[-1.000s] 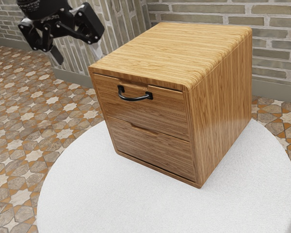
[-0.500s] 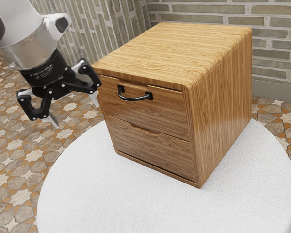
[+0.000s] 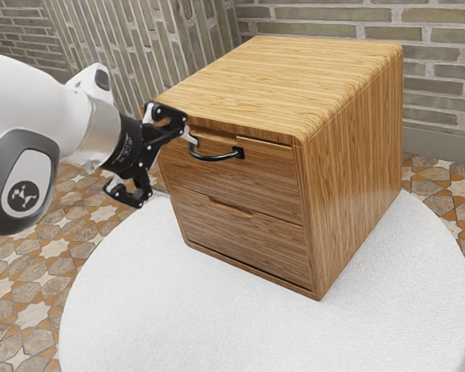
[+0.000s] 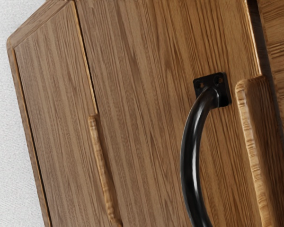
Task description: Pull the drawer handle with one arm to open the drawer
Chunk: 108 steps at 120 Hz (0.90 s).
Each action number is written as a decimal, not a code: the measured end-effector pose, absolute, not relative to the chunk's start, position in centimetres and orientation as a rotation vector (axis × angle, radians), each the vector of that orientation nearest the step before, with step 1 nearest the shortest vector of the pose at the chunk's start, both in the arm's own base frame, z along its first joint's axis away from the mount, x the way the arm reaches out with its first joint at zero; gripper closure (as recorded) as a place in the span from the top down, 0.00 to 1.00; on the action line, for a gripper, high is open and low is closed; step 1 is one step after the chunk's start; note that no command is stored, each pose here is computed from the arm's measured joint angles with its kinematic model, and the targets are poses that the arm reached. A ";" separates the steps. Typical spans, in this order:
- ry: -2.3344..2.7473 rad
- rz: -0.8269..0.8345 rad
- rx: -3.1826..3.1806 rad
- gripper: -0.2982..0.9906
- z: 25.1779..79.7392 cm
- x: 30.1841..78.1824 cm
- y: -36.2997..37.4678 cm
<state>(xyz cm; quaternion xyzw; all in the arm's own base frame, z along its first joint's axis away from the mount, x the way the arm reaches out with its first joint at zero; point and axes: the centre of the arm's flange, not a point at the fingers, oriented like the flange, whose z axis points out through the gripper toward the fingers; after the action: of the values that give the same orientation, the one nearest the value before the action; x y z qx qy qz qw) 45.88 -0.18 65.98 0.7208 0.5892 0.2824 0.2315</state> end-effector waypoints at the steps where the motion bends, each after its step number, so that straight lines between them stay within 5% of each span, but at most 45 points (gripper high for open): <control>1: 1.620 0.779 1.976 0.76 66.0 45.9 -0.2; 108: 1.697 0.805 1.751 0.76 63.5 48.5 0.7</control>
<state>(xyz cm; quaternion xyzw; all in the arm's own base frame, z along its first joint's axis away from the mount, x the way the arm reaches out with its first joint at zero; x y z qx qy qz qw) 48.54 0.70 63.46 0.6540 0.6339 0.3005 0.2831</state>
